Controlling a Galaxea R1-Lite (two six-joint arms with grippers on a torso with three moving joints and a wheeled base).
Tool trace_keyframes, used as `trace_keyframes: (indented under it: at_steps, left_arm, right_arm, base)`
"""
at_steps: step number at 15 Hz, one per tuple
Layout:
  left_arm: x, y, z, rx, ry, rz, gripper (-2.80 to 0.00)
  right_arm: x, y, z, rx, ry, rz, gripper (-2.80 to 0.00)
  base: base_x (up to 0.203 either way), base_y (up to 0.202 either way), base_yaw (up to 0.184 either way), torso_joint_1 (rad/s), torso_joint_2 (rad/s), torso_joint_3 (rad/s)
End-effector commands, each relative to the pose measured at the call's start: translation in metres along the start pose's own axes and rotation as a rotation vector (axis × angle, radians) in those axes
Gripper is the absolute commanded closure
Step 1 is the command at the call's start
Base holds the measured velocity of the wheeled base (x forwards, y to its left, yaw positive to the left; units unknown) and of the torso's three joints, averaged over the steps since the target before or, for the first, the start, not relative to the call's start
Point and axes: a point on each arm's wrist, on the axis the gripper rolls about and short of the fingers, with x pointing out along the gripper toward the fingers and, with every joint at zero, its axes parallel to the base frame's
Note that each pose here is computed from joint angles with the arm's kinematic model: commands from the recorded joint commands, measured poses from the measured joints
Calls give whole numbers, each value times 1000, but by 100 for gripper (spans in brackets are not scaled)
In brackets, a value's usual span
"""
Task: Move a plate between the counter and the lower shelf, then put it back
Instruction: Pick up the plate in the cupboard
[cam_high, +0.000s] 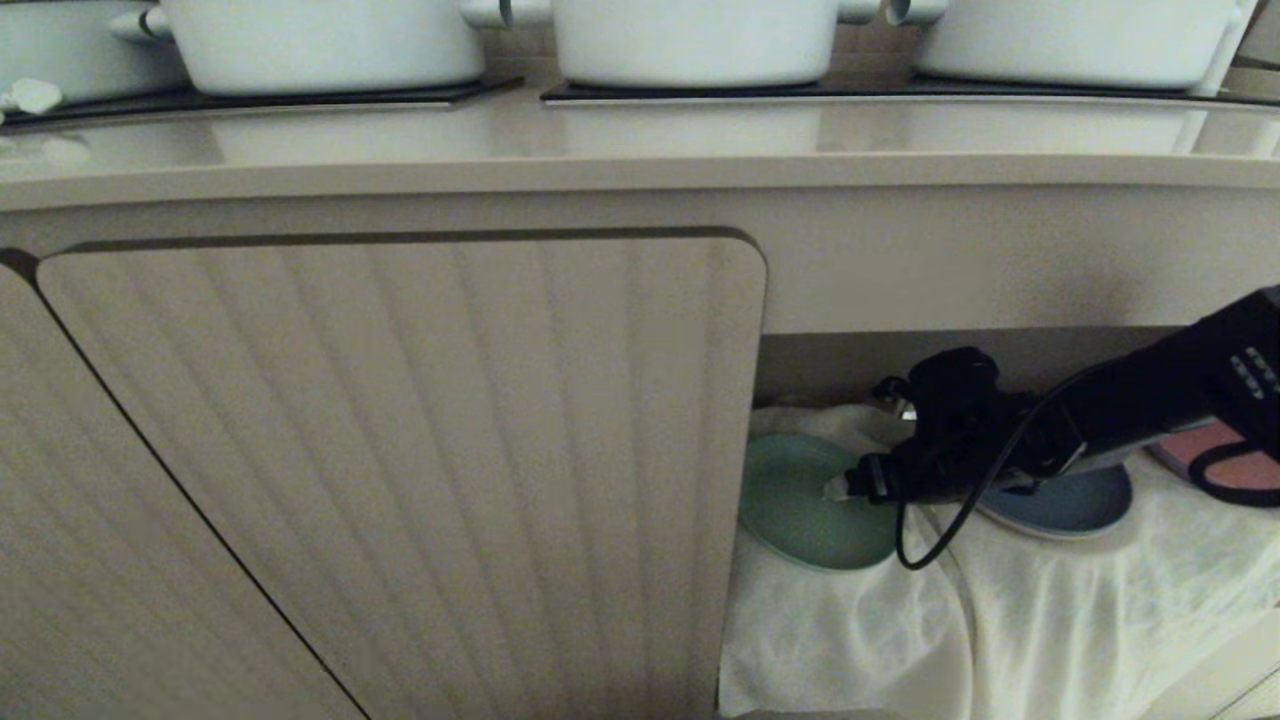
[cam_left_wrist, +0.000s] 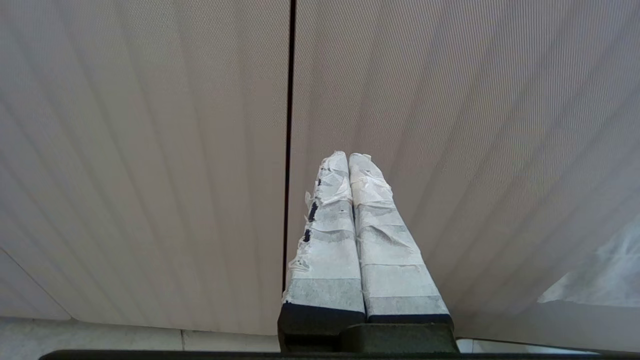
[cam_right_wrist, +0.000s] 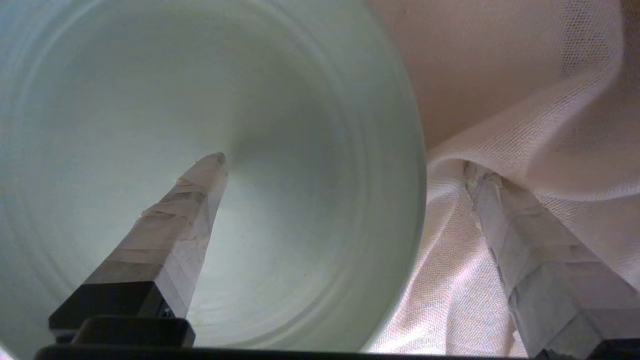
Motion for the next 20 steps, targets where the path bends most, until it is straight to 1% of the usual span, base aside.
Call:
trace_keyframes:
  at_steps: [1, 8, 10, 20]
  left_arm:
    - [0, 0, 0, -1, -1, 1, 0]
    - [0, 0, 0, -1, -1, 1, 0]
    - [0, 0, 0, -1, -1, 1, 0]
    - [0, 0, 0, -1, -2, 1, 0]
  right_arm:
    - [-2, 1, 1, -1, -4, -1, -280]
    - [-17, 1, 4, 5, 8, -5, -280]
    - [-20, 2, 4, 8, 24, -7, -280]
    - [-11, 3, 12, -4, 5, 0, -280]
  base:
    - [0, 0, 0, 0, 0, 0]
    - [0, 0, 0, 0, 0, 0]
    - [0, 0, 0, 0, 0, 0]
    - [0, 0, 0, 0, 0, 0]
